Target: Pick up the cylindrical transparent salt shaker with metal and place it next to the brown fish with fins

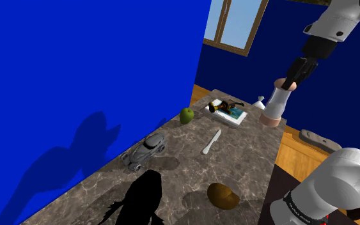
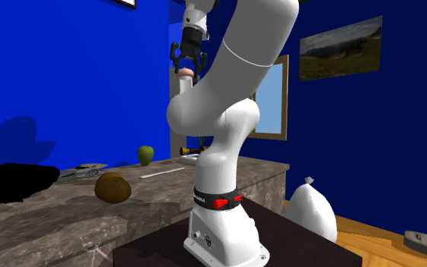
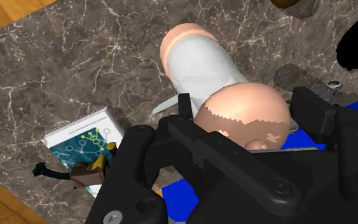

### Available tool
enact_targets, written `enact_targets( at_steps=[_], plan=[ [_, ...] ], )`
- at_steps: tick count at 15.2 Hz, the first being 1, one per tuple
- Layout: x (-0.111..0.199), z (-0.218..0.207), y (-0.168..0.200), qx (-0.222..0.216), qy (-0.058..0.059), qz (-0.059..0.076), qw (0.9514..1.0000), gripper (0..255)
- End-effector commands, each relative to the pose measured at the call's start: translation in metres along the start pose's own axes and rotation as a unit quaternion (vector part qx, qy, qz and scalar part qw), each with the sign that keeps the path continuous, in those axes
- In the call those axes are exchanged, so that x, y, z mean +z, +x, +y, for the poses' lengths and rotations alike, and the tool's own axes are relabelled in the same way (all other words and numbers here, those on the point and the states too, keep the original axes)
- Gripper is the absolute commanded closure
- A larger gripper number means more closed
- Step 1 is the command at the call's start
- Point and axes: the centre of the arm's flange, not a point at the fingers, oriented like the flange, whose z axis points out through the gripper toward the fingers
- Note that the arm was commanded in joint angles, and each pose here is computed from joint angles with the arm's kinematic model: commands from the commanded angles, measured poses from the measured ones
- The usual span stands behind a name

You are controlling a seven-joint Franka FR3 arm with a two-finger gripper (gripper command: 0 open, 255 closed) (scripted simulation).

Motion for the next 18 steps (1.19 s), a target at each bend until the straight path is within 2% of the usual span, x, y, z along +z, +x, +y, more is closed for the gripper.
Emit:
enact_targets(
  at_steps=[1, 18],
  plan=[
    [0.002, -0.019, 0.008, 0.000, 0.000, 0.000, 1.0000, 255],
    [0.037, -0.224, 0.092, 0.000, 0.000, 0.000, 1.0000, 255]
  ],
)
